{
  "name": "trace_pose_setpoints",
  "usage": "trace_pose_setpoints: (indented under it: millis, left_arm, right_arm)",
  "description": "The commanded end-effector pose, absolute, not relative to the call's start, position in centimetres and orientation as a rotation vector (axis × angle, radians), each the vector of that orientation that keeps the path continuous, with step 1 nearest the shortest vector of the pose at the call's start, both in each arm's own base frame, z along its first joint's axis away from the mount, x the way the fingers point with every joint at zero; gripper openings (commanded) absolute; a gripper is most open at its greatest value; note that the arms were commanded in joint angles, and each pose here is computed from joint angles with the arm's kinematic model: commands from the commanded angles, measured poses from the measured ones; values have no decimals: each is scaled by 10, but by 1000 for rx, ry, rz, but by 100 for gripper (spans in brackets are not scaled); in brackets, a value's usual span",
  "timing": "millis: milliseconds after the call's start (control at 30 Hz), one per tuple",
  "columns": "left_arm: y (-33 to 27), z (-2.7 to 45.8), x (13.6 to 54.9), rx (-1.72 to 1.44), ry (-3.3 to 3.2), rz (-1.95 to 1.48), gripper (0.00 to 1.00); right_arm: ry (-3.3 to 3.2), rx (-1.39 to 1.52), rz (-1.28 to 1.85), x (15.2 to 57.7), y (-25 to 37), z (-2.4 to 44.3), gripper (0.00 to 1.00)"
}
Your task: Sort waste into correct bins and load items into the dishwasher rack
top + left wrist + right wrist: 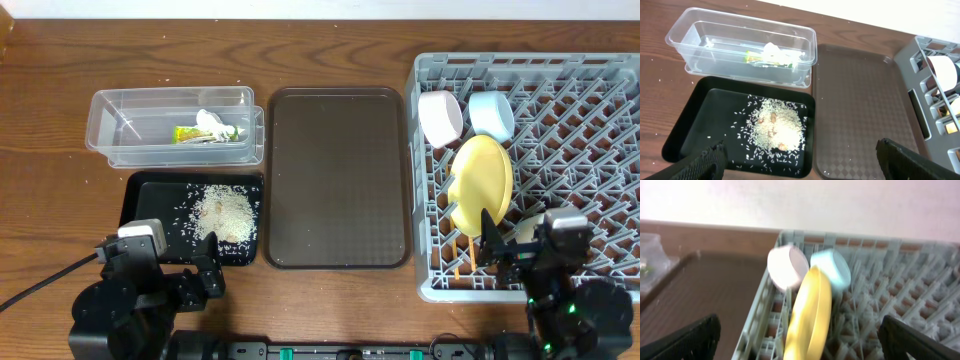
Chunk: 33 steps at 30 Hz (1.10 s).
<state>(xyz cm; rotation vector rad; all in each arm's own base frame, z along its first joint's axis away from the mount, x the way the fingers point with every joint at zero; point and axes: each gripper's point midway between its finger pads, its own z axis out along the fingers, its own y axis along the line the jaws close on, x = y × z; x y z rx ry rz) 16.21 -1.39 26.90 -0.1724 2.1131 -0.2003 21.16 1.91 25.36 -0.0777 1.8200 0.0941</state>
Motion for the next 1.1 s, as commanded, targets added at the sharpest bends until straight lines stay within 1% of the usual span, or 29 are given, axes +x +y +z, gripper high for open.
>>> trace_pose_setpoints:
  millis: [0, 200, 400, 567, 733, 1067]
  left_arm:
    - [-11, 267, 162, -166, 2114, -175, 97]
    - [-11, 267, 162, -166, 2115, -175, 97]
    - [-11, 267, 162, -167, 2114, -175, 97]
    - [-11, 267, 162, -166, 2114, -175, 97]
    - [-11, 267, 162, -166, 2114, -175, 97]
    - [-11, 267, 162, -166, 2114, -175, 97]
  right_arm:
    - [1740, -91, 70, 212, 18, 245, 99]
    - [1537, -87, 60, 223, 18, 241, 99]
    - [1423, -70, 48, 239, 17, 227, 99]
    - [1476, -57, 10, 246, 12, 198, 99]
    - [1648, -70, 9, 246, 11, 156, 99]
    - [1645, -51, -4, 246, 6, 157, 99]
